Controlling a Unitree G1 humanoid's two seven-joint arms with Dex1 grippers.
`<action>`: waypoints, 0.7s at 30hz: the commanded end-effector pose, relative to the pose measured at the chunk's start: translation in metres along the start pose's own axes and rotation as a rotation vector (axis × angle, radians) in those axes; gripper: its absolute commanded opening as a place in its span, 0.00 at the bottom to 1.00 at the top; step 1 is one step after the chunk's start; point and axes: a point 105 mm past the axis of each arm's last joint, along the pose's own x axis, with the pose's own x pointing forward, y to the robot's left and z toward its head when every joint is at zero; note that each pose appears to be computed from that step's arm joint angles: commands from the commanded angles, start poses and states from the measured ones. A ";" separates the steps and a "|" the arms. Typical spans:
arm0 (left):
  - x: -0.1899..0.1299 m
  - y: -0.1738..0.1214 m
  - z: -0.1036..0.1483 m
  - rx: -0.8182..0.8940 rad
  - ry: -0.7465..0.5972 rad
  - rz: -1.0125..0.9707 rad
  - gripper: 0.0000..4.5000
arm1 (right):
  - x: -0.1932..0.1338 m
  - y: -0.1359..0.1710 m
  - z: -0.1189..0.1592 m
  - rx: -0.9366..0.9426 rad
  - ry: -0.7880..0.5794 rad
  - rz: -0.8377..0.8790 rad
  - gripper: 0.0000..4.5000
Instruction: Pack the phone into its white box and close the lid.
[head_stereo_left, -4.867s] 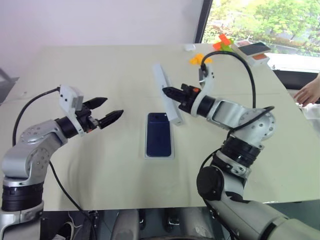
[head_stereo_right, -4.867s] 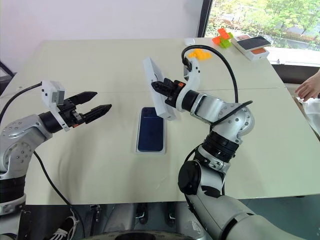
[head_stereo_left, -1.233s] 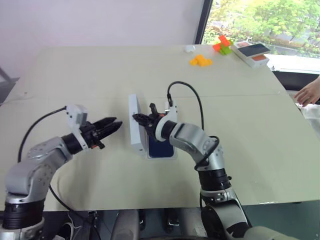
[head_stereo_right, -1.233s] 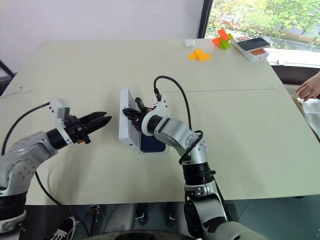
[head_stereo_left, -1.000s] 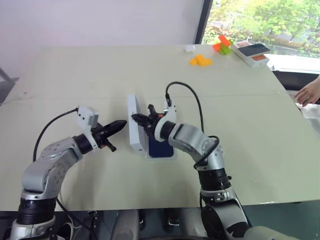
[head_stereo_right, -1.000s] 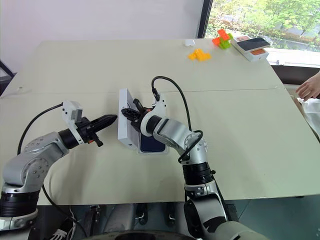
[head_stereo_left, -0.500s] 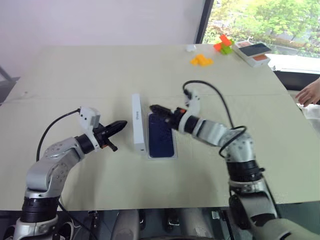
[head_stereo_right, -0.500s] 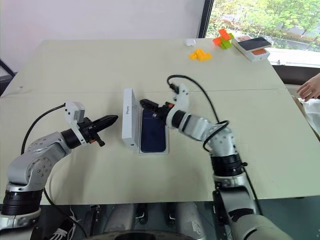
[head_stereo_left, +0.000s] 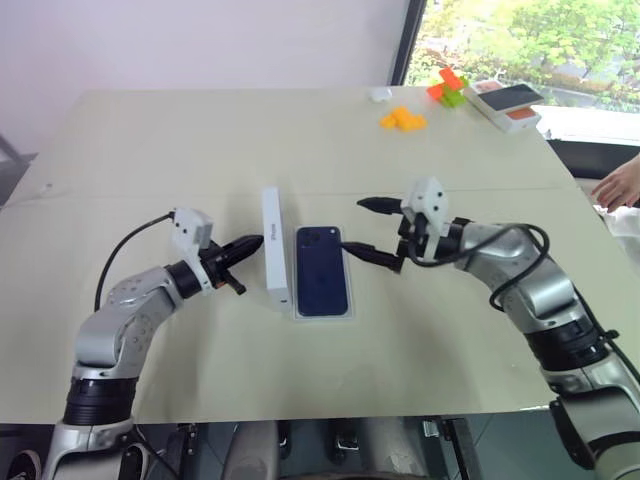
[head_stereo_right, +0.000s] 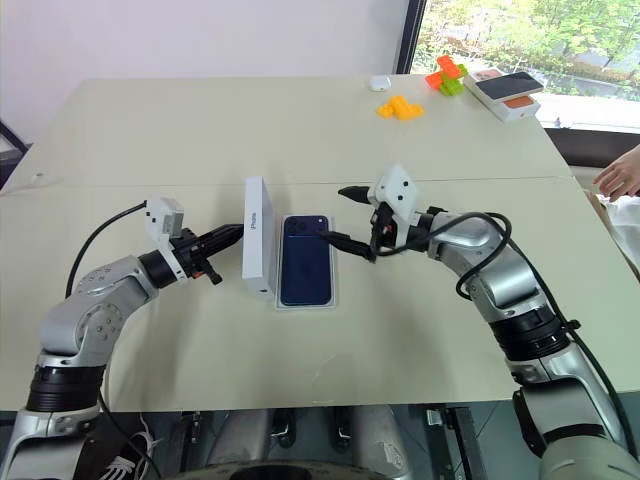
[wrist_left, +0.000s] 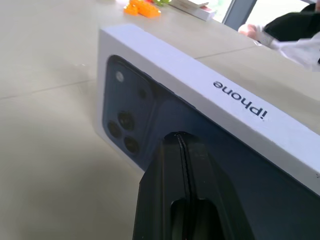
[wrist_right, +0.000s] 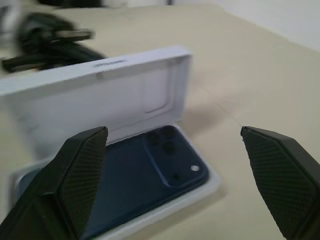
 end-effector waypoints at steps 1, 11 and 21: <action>0.009 -0.013 0.008 0.039 -0.018 -0.066 0.00 | -0.013 0.000 0.009 -0.022 -0.024 0.059 0.99; 0.033 -0.044 -0.006 0.056 0.030 -0.197 0.00 | -0.013 -0.014 -0.009 -0.117 0.040 0.015 0.99; 0.017 -0.031 0.016 0.022 -0.042 -0.110 0.00 | -0.018 -0.029 -0.013 -0.161 0.079 -0.025 0.99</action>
